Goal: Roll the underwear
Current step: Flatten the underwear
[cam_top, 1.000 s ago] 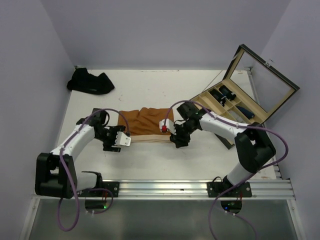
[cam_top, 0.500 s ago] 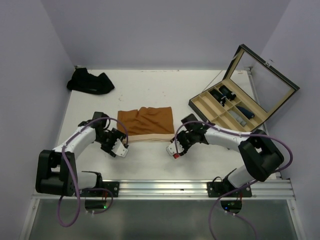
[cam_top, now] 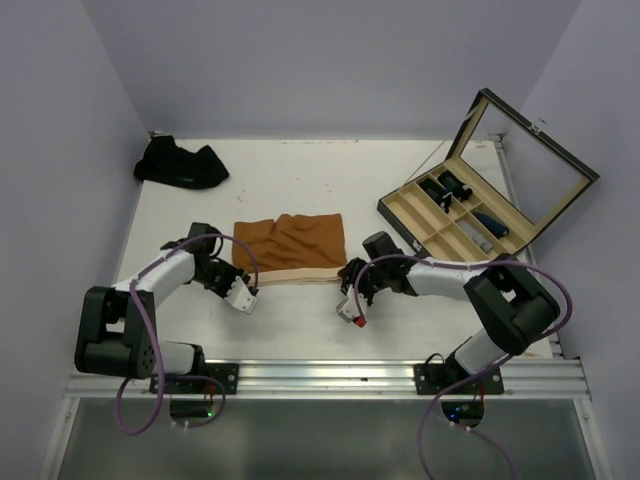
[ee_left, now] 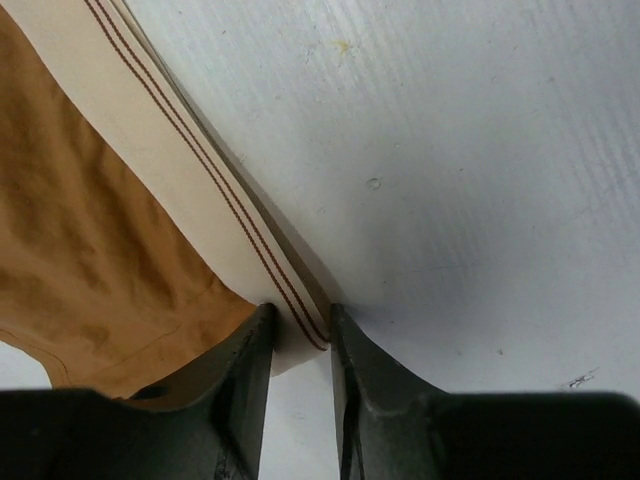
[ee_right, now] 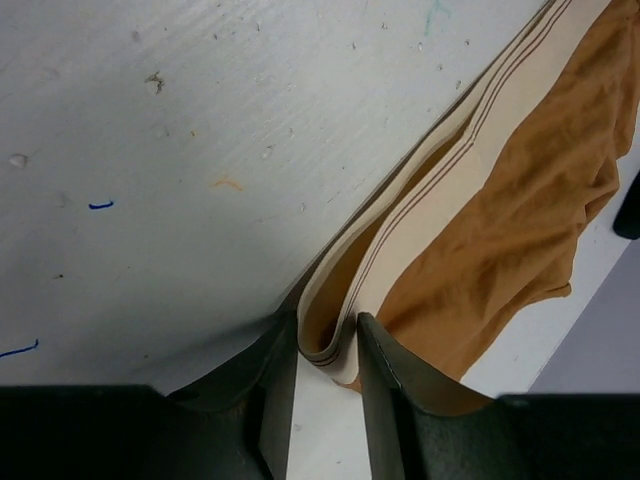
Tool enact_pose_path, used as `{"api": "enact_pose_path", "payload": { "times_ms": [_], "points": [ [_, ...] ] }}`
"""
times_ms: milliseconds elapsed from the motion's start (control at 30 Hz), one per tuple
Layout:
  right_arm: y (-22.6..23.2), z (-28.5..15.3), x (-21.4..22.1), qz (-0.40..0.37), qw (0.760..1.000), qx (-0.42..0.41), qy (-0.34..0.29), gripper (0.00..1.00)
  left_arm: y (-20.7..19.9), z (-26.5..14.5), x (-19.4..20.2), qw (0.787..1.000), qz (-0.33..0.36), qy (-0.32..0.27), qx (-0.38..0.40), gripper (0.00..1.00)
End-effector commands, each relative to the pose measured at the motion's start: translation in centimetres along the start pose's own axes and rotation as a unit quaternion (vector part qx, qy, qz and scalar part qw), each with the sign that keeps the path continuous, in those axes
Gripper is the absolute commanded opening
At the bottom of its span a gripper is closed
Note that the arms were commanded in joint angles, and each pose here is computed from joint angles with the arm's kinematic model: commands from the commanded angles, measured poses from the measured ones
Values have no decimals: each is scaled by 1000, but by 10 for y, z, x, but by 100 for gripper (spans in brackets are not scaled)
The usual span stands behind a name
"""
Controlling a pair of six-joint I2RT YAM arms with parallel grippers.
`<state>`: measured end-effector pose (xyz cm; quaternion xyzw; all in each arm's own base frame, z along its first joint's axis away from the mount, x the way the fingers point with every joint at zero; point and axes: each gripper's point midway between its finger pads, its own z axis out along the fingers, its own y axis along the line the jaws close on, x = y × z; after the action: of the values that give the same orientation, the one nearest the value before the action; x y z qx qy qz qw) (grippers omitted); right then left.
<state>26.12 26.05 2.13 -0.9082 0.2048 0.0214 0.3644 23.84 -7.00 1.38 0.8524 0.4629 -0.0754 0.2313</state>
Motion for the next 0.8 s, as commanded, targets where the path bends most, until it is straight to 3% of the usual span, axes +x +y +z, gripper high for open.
{"api": "enact_pose_path", "payload": {
  "times_ms": [0,67,100,200,267,533,600,767],
  "points": [
    [-5,5,9,-21,1000,9,12,34,-7,16,5,975,217,4,44,31],
    [-1,7,10,-21,1000,-11,8,29,-6,17,7,975,216,7,45,26],
    [1,8,12,-17,1000,-17,7,18,-7,17,8,976,215,7,46,24],
    [-2,6,11,-6,1000,-18,5,0,-1,14,7,978,207,7,39,13],
    [-8,-1,6,23,1000,-18,-3,0,4,8,-1,983,182,-9,27,0],
    [-66,-80,-30,214,974,64,-26,0,42,-56,-61,992,45,-102,-52,0],
    [-60,-93,-46,260,963,60,-41,0,33,-73,-82,991,10,-124,-55,0],
    [-58,-143,-91,289,948,103,-80,0,6,-105,-129,983,-22,-166,-73,0]
  ]
}}
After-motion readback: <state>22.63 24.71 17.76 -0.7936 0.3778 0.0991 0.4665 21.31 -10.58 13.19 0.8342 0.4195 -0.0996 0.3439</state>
